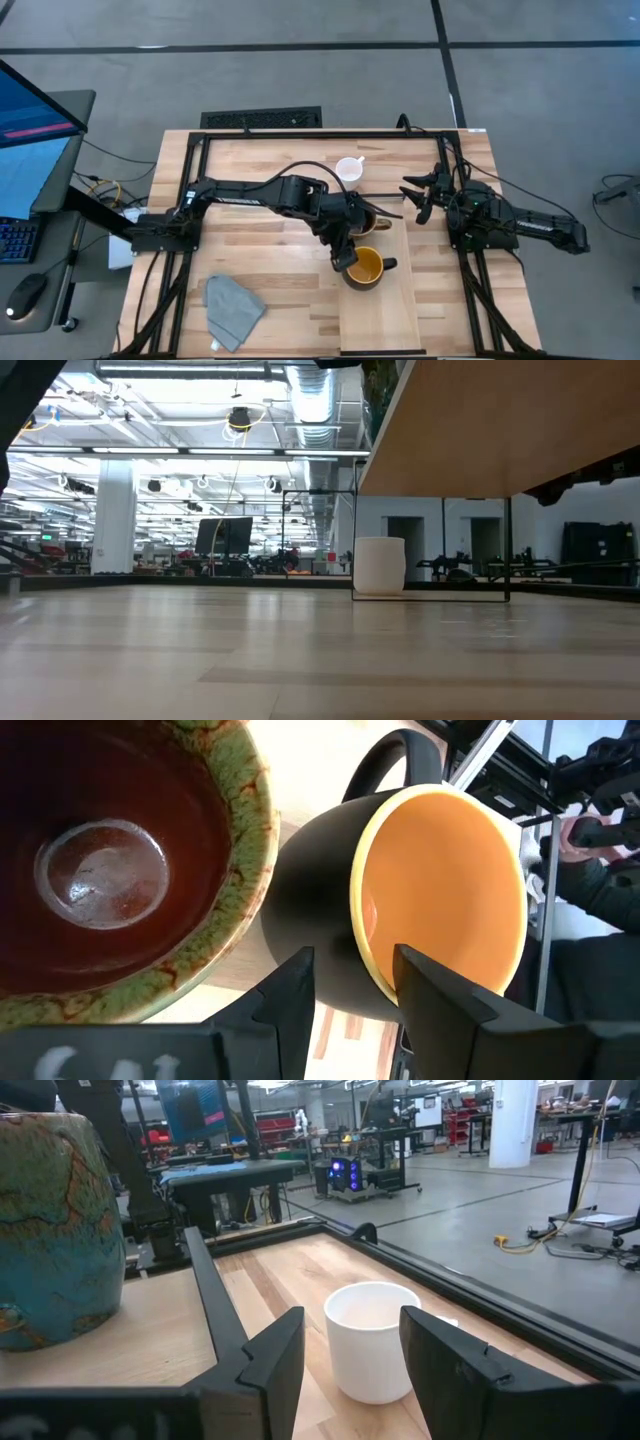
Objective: Stack small to large cups/mugs on shelf
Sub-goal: Put the black mug on the shelf, then put the white mug on the shelf
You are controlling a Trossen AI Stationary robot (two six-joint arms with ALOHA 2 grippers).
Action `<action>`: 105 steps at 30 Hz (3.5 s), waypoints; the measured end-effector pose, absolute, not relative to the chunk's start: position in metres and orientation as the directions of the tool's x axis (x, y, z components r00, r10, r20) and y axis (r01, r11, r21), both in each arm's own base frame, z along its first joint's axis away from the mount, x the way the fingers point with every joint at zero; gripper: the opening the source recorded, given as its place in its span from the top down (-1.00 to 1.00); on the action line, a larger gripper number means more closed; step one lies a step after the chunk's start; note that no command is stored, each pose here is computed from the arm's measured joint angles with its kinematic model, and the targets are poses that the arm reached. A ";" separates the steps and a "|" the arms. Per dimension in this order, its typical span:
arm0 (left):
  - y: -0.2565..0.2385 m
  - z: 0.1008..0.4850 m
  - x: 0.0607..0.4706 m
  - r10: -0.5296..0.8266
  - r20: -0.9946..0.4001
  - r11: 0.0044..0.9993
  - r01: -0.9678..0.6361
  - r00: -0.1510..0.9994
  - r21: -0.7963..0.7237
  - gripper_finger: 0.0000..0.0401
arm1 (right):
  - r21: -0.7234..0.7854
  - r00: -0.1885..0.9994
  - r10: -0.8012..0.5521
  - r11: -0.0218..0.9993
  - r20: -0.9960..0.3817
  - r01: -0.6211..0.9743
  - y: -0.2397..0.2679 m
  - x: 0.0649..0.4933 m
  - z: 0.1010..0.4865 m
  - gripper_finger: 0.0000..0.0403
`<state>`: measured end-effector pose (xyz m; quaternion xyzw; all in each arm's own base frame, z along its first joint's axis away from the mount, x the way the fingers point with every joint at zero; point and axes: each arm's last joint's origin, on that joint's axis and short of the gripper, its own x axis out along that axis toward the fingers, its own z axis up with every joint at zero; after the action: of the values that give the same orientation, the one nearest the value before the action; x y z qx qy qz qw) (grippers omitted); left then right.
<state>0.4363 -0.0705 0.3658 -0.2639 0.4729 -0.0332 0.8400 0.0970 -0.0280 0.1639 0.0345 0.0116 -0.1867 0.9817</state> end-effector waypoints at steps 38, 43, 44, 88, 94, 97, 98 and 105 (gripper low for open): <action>-0.065 0.364 0.434 -0.356 -0.783 0.833 -0.206 0.510 -0.514 -0.30 | 0.048 0.930 -0.365 0.929 -0.036 0.367 -0.028 0.097 0.164 0.06; -0.064 0.362 0.432 -0.355 -0.801 0.831 -0.230 0.483 -0.507 -0.30 | 0.048 0.930 -0.365 0.929 -0.036 0.367 -0.028 0.097 0.164 0.06; -0.064 0.363 0.431 -0.356 -0.801 0.830 -0.231 0.482 -0.508 -0.30 | 0.048 0.930 -0.365 0.929 -0.036 0.367 -0.028 0.097 0.164 0.06; -0.047 0.383 0.380 0.248 -0.901 0.960 -0.219 0.356 0.177 -0.30 | 0.036 0.930 -0.364 0.930 -0.049 0.365 -0.028 0.098 0.163 0.06; -0.043 0.387 0.388 0.427 -0.799 0.897 -0.313 0.424 0.313 -0.30 | 0.012 0.930 -0.363 0.931 -0.049 0.364 -0.028 0.098 0.163 0.06; -0.041 0.385 0.383 0.483 -0.793 0.860 -0.371 0.370 0.351 -0.30 | 0.012 0.930 -0.363 0.931 -0.049 0.364 -0.028 0.098 0.163 0.06; -0.041 0.385 0.381 0.503 -0.788 0.848 -0.382 0.355 0.369 -0.30 | 0.012 0.930 -0.363 0.931 -0.049 0.364 -0.028 0.098 0.163 0.06; -0.070 0.414 0.351 0.610 -0.658 0.783 -0.462 0.442 0.415 -0.30 | 0.019 0.930 -0.363 0.931 -0.049 0.364 -0.028 0.098 0.163 0.06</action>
<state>0.3509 -0.0703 0.4141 0.0872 0.4221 0.3173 0.8447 0.0978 -0.0281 0.1629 0.0139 0.0225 -0.1851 0.9824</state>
